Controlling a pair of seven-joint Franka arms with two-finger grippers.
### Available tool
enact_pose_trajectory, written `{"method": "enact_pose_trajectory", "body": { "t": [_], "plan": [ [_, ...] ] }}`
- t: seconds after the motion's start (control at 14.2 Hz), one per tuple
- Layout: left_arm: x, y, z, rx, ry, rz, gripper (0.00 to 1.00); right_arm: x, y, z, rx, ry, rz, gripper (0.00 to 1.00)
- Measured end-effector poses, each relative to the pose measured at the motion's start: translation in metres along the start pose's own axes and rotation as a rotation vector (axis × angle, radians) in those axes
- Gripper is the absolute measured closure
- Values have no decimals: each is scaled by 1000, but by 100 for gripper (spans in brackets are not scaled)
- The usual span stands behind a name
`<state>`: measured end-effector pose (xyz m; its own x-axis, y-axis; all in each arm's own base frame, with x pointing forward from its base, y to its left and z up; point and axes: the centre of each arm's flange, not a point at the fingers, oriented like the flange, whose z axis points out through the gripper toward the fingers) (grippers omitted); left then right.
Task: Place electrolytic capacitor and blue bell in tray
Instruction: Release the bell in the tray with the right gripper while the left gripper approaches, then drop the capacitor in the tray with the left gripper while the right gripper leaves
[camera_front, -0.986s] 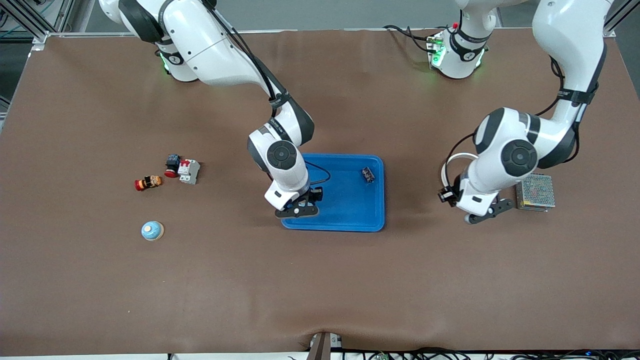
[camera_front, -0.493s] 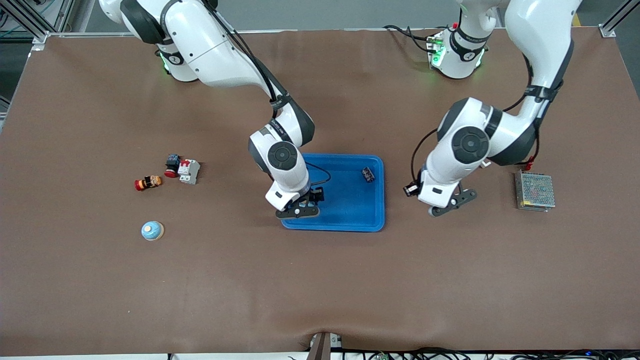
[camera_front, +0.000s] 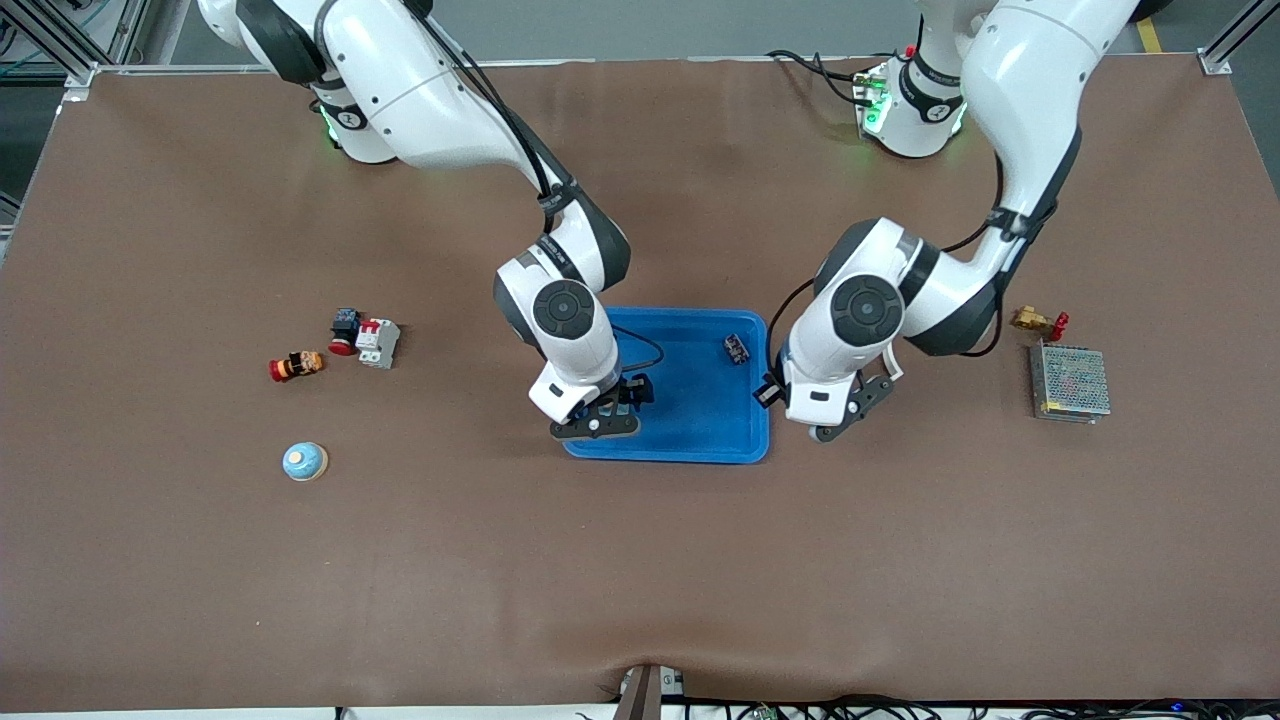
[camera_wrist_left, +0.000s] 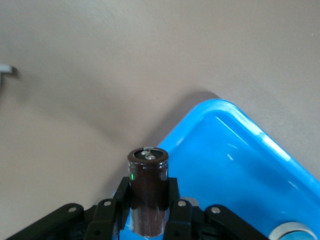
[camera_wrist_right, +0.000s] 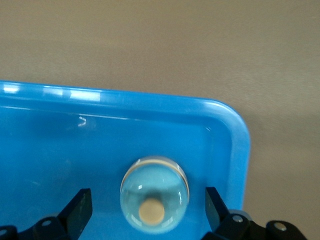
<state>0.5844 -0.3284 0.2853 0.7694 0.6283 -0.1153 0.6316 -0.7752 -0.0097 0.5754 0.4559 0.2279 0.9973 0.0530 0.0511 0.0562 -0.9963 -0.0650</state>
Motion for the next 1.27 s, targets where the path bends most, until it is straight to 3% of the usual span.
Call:
{"method": "enact_pose_trajectory", "body": {
  "t": [0.28, 0.63, 1.13, 1.27],
  "plan": [
    [-5, 23, 17, -13, -27, -76, 67, 2, 10, -71, -30, -52, -20, 0],
    [-15, 42, 46, -21, -51, -104, 67, 28, 70, -135, -38, -84, -102, 0],
    [-10, 41, 82, -5, -75, -116, 67, 51, 177, -155, -38, -97, -137, 0],
    [-9, 40, 88, 2, -73, -119, 67, 55, 214, -150, -38, -76, -135, 0]
  ]
}}
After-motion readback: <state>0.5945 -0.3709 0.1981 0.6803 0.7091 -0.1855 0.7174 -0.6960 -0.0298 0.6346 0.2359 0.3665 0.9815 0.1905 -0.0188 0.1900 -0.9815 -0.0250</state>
